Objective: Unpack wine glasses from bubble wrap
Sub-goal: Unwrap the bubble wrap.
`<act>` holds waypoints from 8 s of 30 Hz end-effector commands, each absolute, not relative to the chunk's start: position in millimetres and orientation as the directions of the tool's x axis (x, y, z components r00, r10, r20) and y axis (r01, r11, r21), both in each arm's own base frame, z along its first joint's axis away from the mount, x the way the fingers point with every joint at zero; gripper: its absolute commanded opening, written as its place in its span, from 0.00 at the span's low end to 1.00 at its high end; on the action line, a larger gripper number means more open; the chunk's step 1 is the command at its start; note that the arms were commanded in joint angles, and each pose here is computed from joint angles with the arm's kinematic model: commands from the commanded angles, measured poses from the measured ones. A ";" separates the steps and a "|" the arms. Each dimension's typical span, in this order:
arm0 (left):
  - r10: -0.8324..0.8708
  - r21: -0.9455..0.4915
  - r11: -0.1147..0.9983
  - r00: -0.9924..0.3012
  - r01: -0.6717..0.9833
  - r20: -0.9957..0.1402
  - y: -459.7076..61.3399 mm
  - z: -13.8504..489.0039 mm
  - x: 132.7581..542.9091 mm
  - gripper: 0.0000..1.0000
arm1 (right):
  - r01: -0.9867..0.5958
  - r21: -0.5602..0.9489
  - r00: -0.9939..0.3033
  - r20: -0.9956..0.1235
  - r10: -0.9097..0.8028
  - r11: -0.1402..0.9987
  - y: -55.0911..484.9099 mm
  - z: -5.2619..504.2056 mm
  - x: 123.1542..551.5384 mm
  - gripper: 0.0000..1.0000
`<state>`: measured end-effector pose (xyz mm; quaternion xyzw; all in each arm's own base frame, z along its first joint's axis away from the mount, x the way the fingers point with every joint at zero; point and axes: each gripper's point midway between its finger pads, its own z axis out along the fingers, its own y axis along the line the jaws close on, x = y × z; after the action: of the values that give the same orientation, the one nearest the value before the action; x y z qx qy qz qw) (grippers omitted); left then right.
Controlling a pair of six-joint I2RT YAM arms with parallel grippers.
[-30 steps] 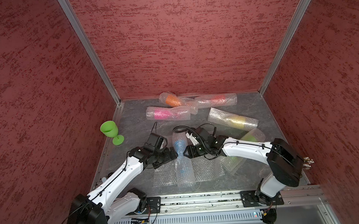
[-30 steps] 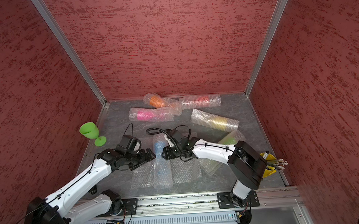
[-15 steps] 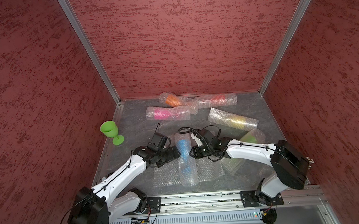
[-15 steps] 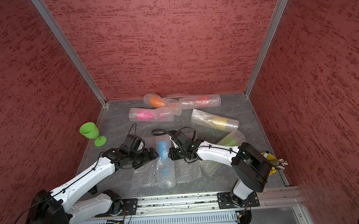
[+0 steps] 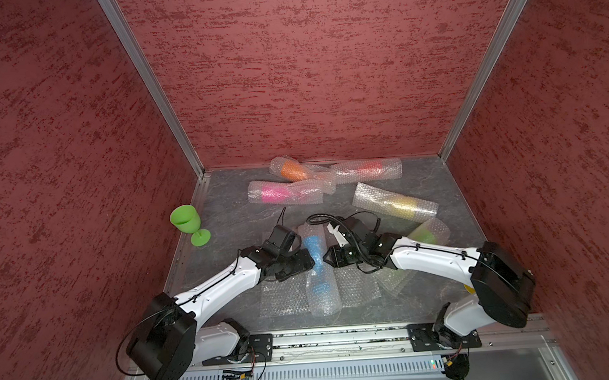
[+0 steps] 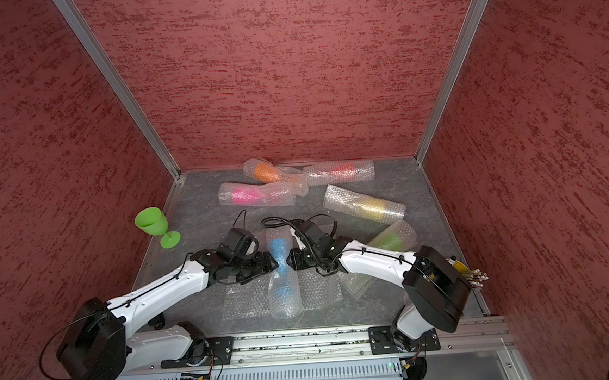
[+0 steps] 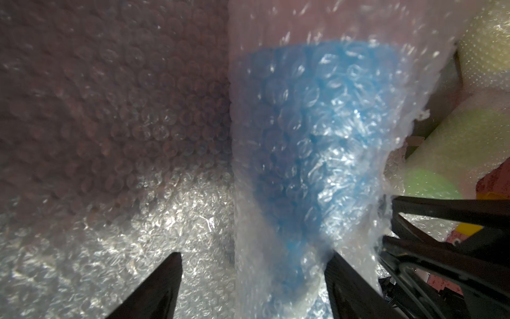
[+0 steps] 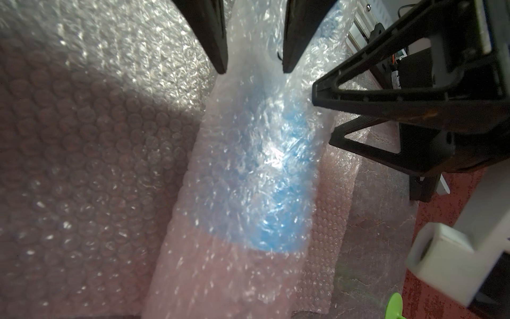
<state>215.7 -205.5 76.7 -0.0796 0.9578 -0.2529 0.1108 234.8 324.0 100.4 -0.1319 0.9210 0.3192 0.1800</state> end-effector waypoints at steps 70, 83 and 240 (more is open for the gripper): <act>-0.117 -0.646 0.763 -0.977 0.026 -0.177 -254.9 84.4 239.0 0.39 | -0.396 0.399 -0.817 -0.564 -0.119 0.827 320.3 112.1 264.4 0.00; -0.168 -0.614 0.788 -0.945 0.042 -0.280 -232.8 116.5 242.3 0.00 | -0.283 0.257 -0.753 -0.657 -0.048 0.924 271.9 137.9 283.6 0.00; -0.143 -0.492 0.869 -0.918 0.063 -0.371 -238.3 93.9 255.8 0.00 | -0.231 0.476 -0.843 -0.534 0.070 0.849 240.0 100.3 288.7 0.00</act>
<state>253.8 -234.1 75.6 -0.0337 0.9509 -0.2437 0.1877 293.9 244.6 94.5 -0.0540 0.9209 0.2683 0.2774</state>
